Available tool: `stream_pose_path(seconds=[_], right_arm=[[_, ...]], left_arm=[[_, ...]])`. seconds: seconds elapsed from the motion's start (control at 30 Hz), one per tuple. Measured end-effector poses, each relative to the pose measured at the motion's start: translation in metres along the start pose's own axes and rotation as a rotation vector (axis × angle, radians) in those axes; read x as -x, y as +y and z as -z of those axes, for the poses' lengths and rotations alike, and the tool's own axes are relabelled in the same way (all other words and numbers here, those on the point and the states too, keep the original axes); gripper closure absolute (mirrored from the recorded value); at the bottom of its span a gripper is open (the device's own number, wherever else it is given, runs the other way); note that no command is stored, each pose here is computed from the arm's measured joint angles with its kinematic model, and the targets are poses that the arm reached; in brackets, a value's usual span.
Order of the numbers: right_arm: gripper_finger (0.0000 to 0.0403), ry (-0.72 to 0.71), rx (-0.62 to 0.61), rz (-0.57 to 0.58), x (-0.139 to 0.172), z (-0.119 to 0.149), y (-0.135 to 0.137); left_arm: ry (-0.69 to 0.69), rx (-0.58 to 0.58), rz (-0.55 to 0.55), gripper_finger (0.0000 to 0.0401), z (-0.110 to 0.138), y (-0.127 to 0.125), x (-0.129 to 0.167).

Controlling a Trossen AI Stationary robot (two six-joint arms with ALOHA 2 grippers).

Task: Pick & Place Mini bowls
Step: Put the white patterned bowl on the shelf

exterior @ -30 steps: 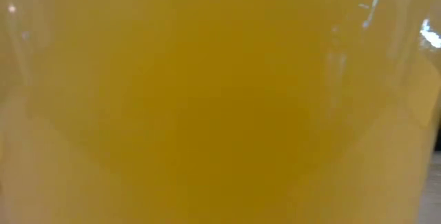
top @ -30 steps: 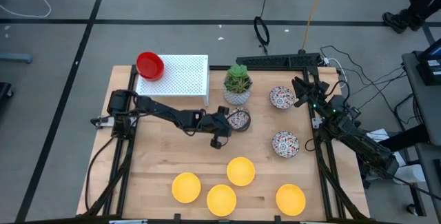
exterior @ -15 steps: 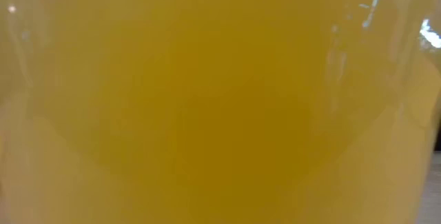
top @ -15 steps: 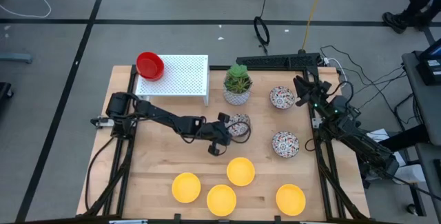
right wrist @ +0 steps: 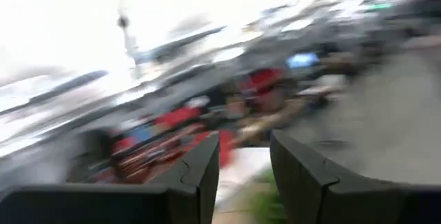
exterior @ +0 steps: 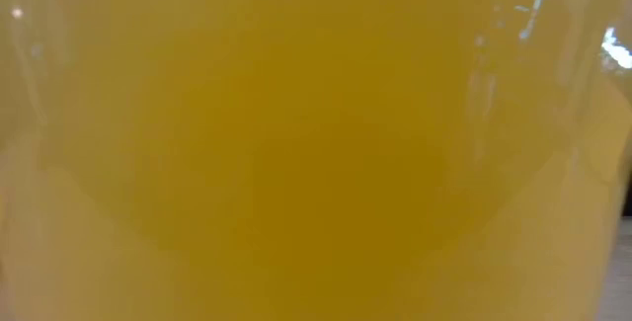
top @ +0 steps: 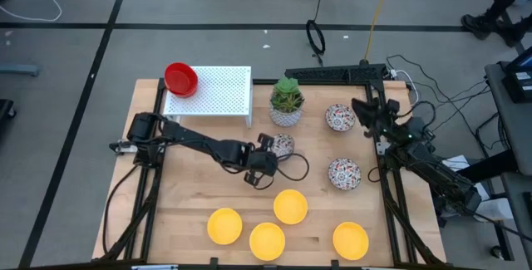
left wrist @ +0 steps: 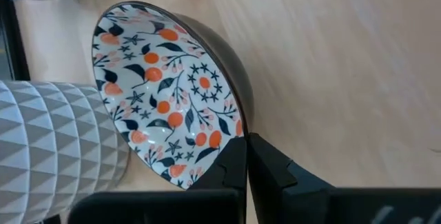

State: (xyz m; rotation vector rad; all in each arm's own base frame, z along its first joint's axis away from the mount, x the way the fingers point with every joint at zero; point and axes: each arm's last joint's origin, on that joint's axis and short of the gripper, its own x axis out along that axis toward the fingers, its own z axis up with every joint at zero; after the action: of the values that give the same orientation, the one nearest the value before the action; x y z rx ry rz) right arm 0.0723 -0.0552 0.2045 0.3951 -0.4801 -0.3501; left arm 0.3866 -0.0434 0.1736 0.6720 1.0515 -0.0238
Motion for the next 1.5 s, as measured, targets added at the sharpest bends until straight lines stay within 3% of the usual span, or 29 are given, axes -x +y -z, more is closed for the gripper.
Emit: stream_pose_path(seconds=[0.1,0.2,0.43,0.6,0.77,0.9,1.0,1.13,1.27,1.5], right_arm=[[0.0286,-0.008,0.009,-0.191,0.001,-0.007,0.01],[0.0286,-0.047,-0.014,-0.287,0.003,-0.014,0.017],[0.0286,-0.031,-0.02,-0.291,0.002,-0.013,0.017],[0.0286,0.02,-0.05,-0.312,-0.002,-0.011,0.016],[0.0286,0.218,-0.092,-0.319,-0.011,-0.004,0.012],[0.0286,0.343,-0.03,-0.288,-0.029,-0.017,0.019],[0.0286,0.506,0.004,-0.248,-0.042,-0.009,0.017],[0.0286,0.638,0.047,-0.286,-0.057,0.004,0.017],[0.0286,0.708,0.118,-0.313,-0.067,0.025,0.021],[0.0286,0.744,0.384,-0.355,-0.075,0.054,0.037]], left_arm=[[0.05,0.024,0.026,0.0399,0.002,-0.003,0.003],[0.121,0.055,0.055,0.0398,0.009,-0.008,0.005],[0.263,0.085,0.047,0.0398,0.019,-0.019,0.011],[0.277,0.075,0.031,0.0399,0.018,-0.023,0.017],[0.251,0.072,0.028,0.0395,0.01,-0.024,0.022],[0.217,0.094,0.018,0.0399,0.0,-0.019,0.028],[0.198,0.113,0.015,0.0396,-0.003,-0.017,0.029],[0.18,0.134,0.009,0.0399,-0.005,-0.016,0.029],[0.153,0.146,0.004,0.0394,-0.007,-0.015,0.028],[0.098,0.166,0.014,0.0397,-0.013,-0.014,0.028]])
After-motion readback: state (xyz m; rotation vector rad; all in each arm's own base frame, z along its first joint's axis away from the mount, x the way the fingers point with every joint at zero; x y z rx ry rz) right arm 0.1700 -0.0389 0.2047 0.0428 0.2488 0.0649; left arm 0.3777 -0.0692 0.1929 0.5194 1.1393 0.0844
